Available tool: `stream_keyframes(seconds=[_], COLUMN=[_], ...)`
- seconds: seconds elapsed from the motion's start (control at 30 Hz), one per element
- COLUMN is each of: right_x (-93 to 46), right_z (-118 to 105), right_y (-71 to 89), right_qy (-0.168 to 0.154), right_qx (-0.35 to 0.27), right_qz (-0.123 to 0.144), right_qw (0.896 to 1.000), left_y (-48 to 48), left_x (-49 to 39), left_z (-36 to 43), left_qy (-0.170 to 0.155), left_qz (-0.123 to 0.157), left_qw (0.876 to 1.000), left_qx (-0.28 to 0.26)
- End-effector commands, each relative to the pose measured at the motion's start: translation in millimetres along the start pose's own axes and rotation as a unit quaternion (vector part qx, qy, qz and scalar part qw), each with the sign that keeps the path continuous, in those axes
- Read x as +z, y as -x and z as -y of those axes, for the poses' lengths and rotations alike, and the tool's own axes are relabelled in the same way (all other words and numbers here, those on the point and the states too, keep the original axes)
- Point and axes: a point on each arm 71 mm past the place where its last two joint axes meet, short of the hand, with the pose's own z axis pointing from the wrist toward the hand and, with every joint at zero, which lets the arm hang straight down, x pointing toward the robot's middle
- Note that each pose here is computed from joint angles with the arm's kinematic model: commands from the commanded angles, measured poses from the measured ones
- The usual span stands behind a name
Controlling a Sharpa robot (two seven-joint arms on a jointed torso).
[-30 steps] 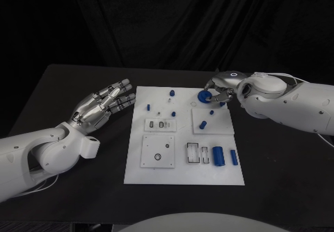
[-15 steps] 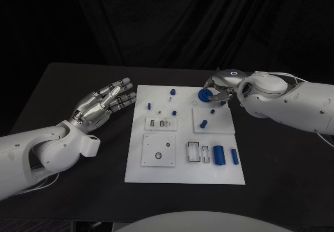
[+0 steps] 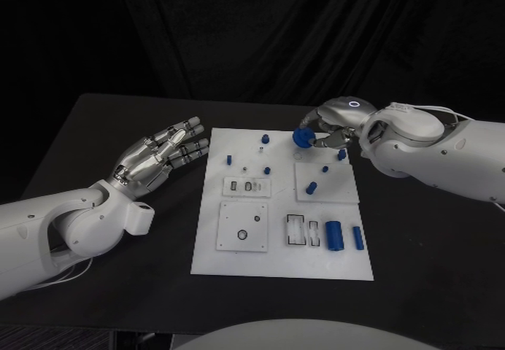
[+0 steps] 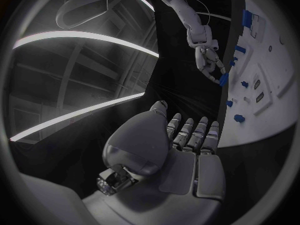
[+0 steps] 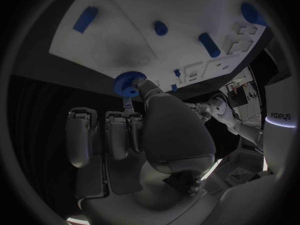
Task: Assemble the parts on the task board
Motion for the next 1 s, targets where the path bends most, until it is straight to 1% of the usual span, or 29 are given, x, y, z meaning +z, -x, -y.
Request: stream_keyframes(seconds=[0.03, 0.2, 0.37, 0.47, 0.7, 1.0], right_x=[5.0, 15.6, 24.8, 31.7, 42.4, 50.7], right_z=[-13, -32, -45, -53, -62, -66], right_y=[9.1, 13.6, 11.4, 8.3, 0.3, -11.2], right_qy=[0.028, 0.052, 0.066, 0.073, 0.078, 0.073], right_qx=[-0.003, -0.003, -0.004, -0.004, -0.006, -0.007], right_qz=[0.025, 0.025, 0.015, 0.005, -0.012, -0.034], right_qw=[0.999, 0.998, 0.998, 0.997, 0.997, 0.997], left_y=[-2.2, -2.7, -3.3, -4.0, -5.0, -4.4], left_x=[0.9, 2.9, 3.9, 4.6, 5.9, 6.6], left_z=[1.1, 0.2, -0.3, -0.7, -1.4, -1.9], left_qy=[-0.011, -0.012, -0.012, -0.012, -0.012, -0.011], left_qz=[-0.005, -0.007, -0.008, -0.009, -0.011, -0.01], left_qw=[1.0, 1.0, 1.0, 1.0, 1.0, 1.0], left_qx=[-0.007, -0.007, -0.008, -0.008, -0.009, -0.008])
